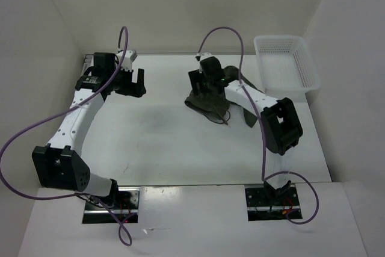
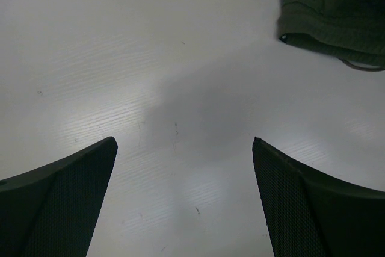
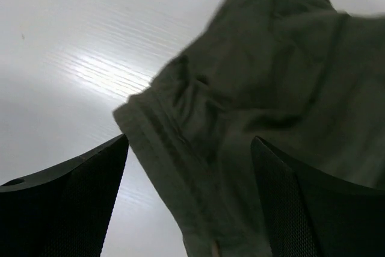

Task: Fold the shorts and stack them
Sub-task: Move the shorts to the center of the board

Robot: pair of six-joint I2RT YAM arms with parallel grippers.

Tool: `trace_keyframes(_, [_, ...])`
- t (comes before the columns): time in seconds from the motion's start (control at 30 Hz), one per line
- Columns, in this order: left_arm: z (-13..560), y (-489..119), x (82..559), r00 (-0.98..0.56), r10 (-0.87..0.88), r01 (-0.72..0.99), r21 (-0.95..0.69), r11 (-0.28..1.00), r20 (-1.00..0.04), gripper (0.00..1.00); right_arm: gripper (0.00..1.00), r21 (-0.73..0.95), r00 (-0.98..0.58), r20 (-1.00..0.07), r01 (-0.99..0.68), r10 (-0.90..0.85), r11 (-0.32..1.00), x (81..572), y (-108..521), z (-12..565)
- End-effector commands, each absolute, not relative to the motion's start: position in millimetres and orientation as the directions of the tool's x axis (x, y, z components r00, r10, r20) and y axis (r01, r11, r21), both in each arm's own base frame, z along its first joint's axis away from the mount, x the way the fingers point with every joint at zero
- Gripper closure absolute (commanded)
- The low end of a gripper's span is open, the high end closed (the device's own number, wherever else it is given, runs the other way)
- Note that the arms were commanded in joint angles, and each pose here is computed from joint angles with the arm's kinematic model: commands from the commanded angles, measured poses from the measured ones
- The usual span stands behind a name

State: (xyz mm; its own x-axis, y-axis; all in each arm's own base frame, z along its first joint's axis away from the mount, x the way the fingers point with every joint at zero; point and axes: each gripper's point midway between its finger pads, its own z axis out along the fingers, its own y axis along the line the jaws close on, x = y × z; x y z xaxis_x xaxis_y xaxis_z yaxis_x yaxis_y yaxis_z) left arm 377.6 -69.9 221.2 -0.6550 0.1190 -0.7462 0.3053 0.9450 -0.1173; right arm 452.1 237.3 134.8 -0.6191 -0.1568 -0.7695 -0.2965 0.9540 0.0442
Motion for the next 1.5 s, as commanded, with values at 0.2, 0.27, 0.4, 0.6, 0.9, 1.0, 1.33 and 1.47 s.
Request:
trace_keyframes(0.2, [233, -54, 373, -0.613, 0.123, 0.245, -0.04, 0.969, -0.781, 0.0, 0.13, -0.091, -0.414, -0.851, -0.49, -0.324, 0.867, 475, 323, 138])
trace_keyframes(0.27, [226, -52, 370, -0.62, 0.124, 0.237, -0.034, 0.971, -0.774, 0.0, 0.13, -0.09, -0.45, -0.826, -0.489, -0.34, 0.867, 475, 324, 112])
trace_keyframes(0.4, [235, -48, 372, -0.604, 0.123, 0.22, -0.017, 0.975, -0.788, 0.0, 0.13, -0.134, -0.488, -0.804, -0.408, -0.34, 0.903, 486, 312, 78])
trace_keyframes(0.6, [246, -46, 371, -0.58, 0.121, 0.212, -0.006, 0.977, -0.806, 0.0, 0.24, -0.106, -0.538, -0.774, -0.411, -0.335, 0.905, 474, 310, 56])
trace_keyframes(0.9, [250, -39, 371, -0.574, 0.121, 0.178, 0.021, 0.984, -0.81, 0.0, 0.95, -0.113, -0.53, -0.71, -0.564, -0.463, 0.818, 449, 318, 21])
trace_keyframes(1.0, [258, -34, 375, -0.547, 0.119, 0.154, 0.04, 0.987, -0.829, 0.0, 1.0, -0.127, -0.372, -0.745, -0.735, -0.553, 0.666, 432, 364, 59])
trace_keyframes(1.33, [292, 11, 388, -0.475, 0.074, -0.005, 0.087, 0.996, -0.877, 0.0, 0.99, -0.109, 0.21, -0.644, -0.977, -0.736, -0.183, 224, 381, 103])
trace_keyframes(1.47, [269, -17, 389, -0.533, 0.074, 0.139, -0.002, 0.99, -0.843, 0.0, 0.99, -0.111, 0.306, -0.474, -0.951, -0.826, -0.289, 202, 277, 86])
